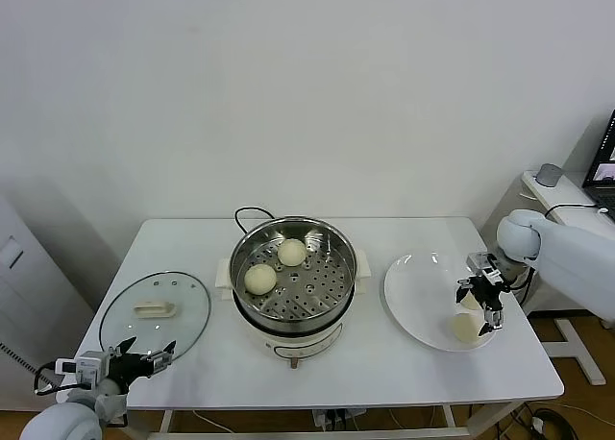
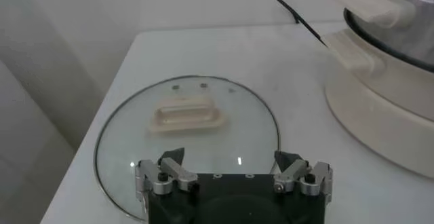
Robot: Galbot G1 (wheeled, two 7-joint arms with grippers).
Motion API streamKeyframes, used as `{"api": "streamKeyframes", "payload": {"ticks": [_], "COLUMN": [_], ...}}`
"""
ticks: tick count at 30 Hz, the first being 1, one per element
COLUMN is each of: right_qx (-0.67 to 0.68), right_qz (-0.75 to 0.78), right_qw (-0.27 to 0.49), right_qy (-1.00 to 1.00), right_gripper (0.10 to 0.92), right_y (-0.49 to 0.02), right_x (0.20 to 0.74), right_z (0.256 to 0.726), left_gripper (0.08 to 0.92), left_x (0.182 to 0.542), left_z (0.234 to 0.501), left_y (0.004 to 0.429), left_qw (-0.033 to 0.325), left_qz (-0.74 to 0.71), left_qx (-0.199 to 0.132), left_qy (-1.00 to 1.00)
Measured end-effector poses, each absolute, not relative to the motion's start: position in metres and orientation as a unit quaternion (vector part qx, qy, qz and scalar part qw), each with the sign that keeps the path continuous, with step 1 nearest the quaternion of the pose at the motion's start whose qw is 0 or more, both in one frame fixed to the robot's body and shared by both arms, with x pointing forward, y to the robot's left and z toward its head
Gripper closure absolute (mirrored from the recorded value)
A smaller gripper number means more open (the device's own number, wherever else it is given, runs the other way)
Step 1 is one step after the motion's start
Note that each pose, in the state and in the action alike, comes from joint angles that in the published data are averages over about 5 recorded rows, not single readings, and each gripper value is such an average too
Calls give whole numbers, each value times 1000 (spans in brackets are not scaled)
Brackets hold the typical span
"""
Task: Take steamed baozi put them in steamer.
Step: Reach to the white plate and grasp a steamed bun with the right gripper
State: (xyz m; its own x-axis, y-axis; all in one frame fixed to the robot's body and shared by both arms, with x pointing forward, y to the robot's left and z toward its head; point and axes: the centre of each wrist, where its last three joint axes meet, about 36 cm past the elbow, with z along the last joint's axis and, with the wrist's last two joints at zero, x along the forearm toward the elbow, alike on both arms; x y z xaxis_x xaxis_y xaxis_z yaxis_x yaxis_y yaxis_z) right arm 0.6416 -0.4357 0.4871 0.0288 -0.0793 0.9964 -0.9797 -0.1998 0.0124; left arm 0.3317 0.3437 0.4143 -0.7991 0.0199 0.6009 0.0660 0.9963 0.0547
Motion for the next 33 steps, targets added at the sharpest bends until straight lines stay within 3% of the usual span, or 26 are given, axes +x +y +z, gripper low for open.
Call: {"api": "streamKeyframes", "payload": {"ticks": [26,33], "right_qx": [572,575], "right_qz": [506,505], "right_qw": [447,444], "right_qy": [-465,-466], "right_gripper": [460,491], "right_y": [-439,-437], "right_x": [643,643], "right_z": [467,473], "left_gripper": [177,177], "left_x": [329,328], "left_z": [414,414], "left_y": [342,341], "left_qw": [317,316], "left_qz": [-36,-35], "left_qx": [-23,-22], "left_qy": [-948,-948]}}
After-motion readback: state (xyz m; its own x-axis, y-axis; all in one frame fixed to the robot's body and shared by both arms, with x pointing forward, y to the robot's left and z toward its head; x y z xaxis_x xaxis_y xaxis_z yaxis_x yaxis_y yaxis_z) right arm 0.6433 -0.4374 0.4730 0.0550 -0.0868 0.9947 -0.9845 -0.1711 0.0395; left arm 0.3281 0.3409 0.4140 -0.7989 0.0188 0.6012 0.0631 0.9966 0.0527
